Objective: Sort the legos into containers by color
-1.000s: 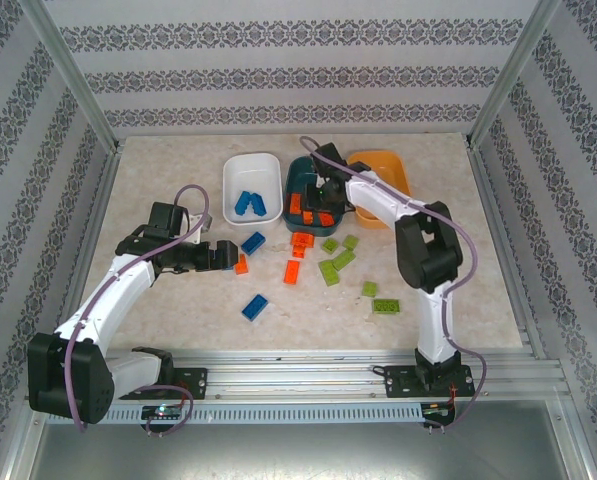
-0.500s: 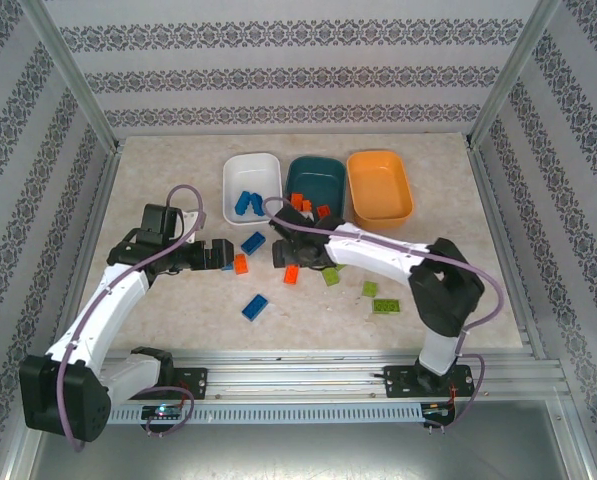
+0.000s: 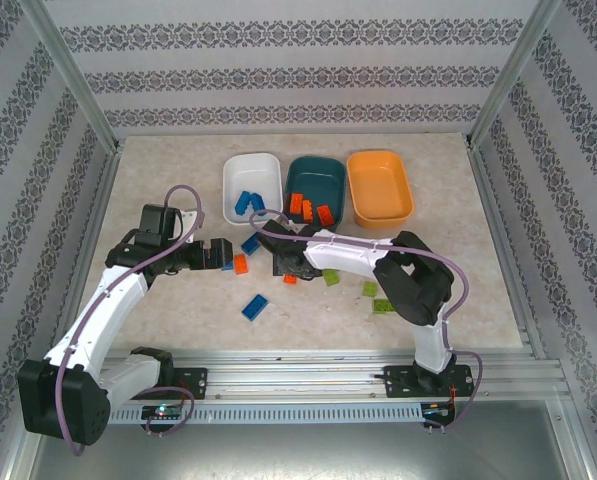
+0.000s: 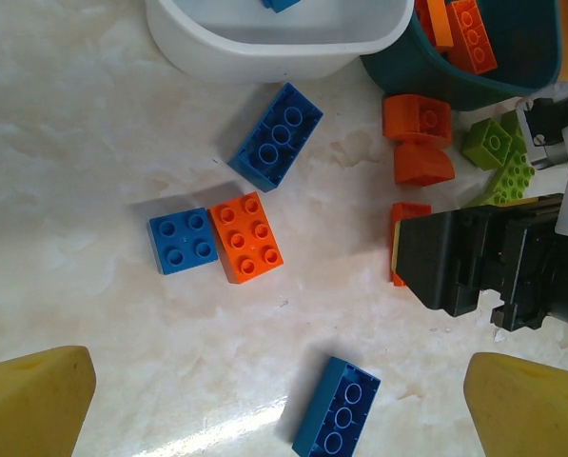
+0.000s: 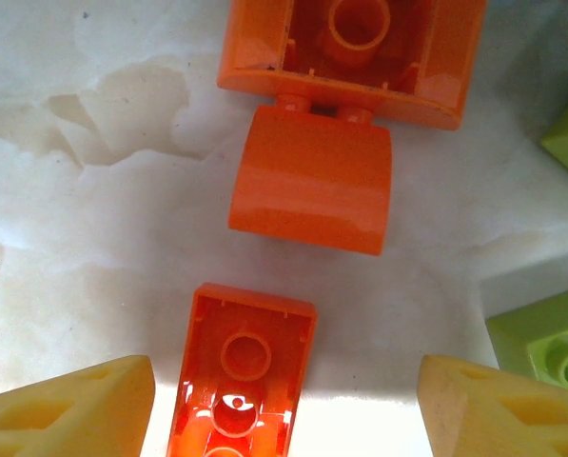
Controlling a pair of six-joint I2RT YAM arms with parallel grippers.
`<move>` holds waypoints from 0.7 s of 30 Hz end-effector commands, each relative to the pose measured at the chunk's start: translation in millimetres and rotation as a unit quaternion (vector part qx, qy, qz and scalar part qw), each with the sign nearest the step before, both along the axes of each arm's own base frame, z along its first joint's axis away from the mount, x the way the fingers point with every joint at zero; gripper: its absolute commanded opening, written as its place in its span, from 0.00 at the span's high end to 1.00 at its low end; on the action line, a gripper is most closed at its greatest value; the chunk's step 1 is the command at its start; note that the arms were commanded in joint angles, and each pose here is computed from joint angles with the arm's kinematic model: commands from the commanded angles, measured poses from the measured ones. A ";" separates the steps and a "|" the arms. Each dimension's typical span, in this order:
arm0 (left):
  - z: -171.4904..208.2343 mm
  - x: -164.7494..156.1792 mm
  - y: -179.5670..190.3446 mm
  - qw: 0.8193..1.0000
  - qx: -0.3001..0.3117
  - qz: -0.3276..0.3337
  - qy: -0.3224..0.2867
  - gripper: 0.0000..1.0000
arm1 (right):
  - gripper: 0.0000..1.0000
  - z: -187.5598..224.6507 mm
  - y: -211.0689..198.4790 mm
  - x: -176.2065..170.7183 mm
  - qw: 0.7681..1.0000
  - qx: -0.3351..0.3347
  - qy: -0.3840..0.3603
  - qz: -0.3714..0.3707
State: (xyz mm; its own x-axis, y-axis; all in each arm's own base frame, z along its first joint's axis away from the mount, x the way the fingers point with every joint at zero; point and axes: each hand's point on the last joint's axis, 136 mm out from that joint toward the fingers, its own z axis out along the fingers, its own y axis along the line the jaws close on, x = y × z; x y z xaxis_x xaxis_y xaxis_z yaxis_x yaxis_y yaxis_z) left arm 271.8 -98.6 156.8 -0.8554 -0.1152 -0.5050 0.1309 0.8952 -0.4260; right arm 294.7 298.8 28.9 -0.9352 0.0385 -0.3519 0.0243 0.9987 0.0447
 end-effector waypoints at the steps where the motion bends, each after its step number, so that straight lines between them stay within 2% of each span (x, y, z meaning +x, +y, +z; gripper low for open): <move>1: 5.5 -1.0 -2.1 1.000 0.008 -0.011 -0.013 0.00 | 0.29 -5.1 2.3 5.3 1.000 -0.009 -0.007 -0.011; 12: 4.8 -1.1 -1.7 1.000 0.008 -0.011 -0.012 0.00 | 0.41 -19.0 6.9 3.1 1.000 -0.001 0.009 -0.006; 19: 3.8 -1.2 -1.8 1.000 0.008 -0.010 -0.010 0.00 | 0.61 -15.2 4.5 0.7 1.000 0.008 0.005 -0.005; 21: 3.6 -1.3 -2.2 1.000 0.007 -0.011 -0.010 0.00 | 0.64 -14.6 4.3 -0.6 1.000 0.011 0.007 -0.004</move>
